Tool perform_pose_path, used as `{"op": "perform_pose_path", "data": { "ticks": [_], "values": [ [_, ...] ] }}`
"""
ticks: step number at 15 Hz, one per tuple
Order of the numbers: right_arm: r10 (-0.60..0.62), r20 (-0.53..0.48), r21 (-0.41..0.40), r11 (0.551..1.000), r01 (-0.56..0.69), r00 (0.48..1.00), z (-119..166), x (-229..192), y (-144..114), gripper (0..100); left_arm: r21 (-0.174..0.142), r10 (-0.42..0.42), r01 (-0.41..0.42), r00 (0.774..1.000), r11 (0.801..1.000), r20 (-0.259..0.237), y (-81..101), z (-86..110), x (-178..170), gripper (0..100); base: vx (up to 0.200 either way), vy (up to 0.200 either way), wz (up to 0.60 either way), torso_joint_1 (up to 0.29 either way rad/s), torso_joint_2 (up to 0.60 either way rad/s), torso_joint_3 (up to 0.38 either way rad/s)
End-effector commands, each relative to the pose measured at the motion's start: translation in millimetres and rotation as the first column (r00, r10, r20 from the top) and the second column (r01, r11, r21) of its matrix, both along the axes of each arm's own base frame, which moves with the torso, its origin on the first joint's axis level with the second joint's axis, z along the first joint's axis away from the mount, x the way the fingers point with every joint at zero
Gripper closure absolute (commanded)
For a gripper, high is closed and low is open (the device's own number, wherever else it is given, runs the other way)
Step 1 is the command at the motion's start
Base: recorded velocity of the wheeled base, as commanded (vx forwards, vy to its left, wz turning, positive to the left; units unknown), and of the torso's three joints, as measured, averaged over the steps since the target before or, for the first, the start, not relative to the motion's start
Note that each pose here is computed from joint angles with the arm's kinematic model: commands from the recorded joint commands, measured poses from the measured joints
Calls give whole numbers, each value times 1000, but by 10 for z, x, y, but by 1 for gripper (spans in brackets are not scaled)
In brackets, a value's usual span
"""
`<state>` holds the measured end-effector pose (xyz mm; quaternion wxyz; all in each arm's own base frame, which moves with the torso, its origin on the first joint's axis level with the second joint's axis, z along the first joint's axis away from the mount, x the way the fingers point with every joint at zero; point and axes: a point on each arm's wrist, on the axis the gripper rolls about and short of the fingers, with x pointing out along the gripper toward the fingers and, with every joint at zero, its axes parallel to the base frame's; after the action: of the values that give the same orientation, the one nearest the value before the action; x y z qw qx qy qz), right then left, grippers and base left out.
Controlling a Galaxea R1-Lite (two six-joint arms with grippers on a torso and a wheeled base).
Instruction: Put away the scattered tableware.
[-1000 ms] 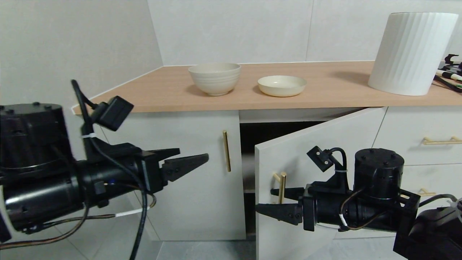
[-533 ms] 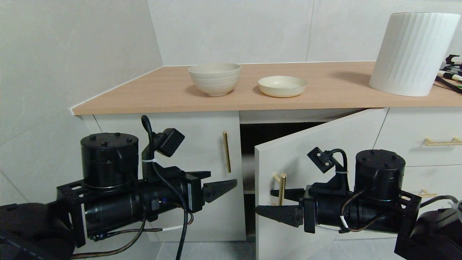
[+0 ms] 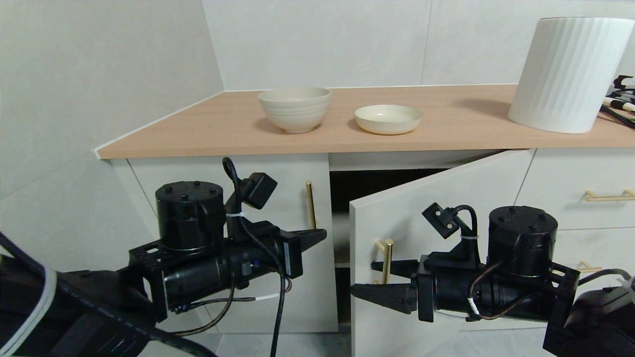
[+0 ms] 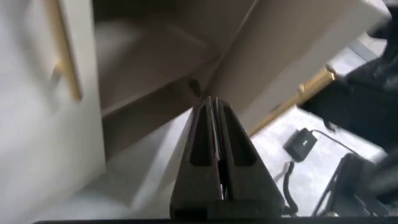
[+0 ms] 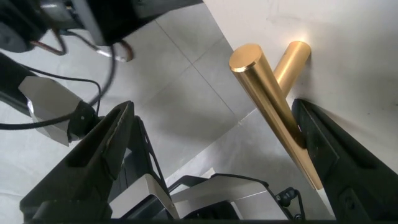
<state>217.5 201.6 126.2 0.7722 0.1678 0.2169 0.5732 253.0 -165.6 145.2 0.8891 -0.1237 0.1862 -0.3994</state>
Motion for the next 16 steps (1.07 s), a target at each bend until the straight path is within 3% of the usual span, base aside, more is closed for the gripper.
{"op": "perform_pose_path", "data": {
  "ticks": [1,2,4,7,16],
  "values": [
    [-3,-3,-4,1000,3,1000,-9,-7,-7,0,-4,-10,10,1000,1000,4,-158,-162,228,100,0,0,0,0,0,0],
    [-3,-2,-3,1000,3,1000,-5,-9,-8,0,-6,-10,10,1000,1000,6,-164,-167,236,100,0,0,0,0,0,0],
    [-3,8,6,1000,3,1000,38,-29,-26,0,-21,-34,34,999,999,24,-250,-408,355,100,0,0,0,0,0,0],
    [-1,5,3,1000,1,1000,28,-35,-30,0,-66,-60,70,989,995,138,-413,-612,445,100,0,0,0,0,0,0],
    [0,-10,-14,1000,0,1000,-25,-77,-61,0,-88,-95,112,980,990,174,-552,-561,401,100,0,0,0,0,0,0]
  ]
}}
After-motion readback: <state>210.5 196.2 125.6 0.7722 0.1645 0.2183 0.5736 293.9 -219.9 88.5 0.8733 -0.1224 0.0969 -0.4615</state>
